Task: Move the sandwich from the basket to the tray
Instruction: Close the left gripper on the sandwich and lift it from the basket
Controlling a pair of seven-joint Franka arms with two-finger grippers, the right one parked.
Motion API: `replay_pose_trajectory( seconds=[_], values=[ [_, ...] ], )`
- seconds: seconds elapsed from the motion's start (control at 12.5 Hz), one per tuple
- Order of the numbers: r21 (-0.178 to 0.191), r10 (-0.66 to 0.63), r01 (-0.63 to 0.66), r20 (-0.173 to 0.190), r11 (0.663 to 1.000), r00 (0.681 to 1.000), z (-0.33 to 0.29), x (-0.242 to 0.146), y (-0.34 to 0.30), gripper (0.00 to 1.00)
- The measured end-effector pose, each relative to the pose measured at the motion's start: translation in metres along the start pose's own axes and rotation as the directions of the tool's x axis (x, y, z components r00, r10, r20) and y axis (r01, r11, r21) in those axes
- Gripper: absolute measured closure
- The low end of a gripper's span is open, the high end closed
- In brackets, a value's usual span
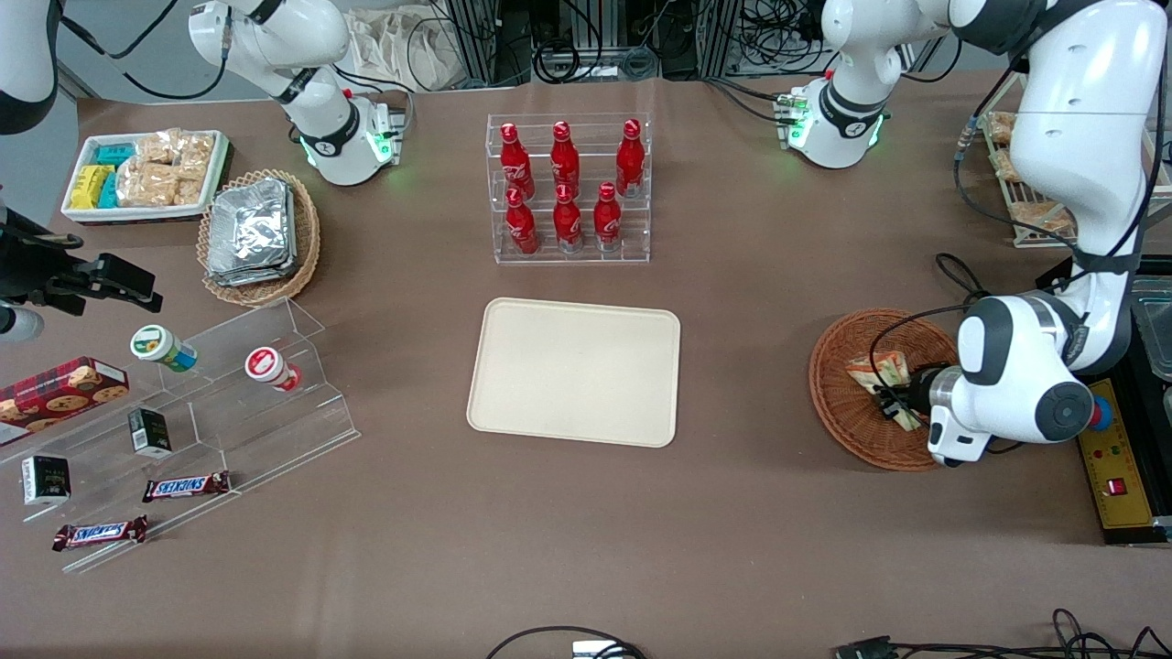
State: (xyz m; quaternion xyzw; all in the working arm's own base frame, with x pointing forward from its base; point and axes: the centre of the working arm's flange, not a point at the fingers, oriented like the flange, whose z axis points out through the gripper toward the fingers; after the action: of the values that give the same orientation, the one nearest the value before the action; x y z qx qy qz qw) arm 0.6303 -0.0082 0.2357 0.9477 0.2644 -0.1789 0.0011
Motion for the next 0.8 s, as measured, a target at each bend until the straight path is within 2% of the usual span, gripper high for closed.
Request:
replay_pose_trajectory(
  seconds=[0.08,0.32,0.64,0.8],
  values=[
    [0.000,0.019,-0.019,-0.017,1.000,1.000,-0.015,-0.009,0.008,0.67],
    [0.024,0.151,-0.149,-0.077,0.989,0.986,-0.066,-0.040,0.034,0.80],
    [0.051,0.287,-0.283,-0.113,0.958,0.951,-0.117,-0.088,0.088,0.80],
    [0.065,0.353,-0.347,-0.131,0.935,0.926,-0.121,-0.121,0.126,0.80]
  ],
)
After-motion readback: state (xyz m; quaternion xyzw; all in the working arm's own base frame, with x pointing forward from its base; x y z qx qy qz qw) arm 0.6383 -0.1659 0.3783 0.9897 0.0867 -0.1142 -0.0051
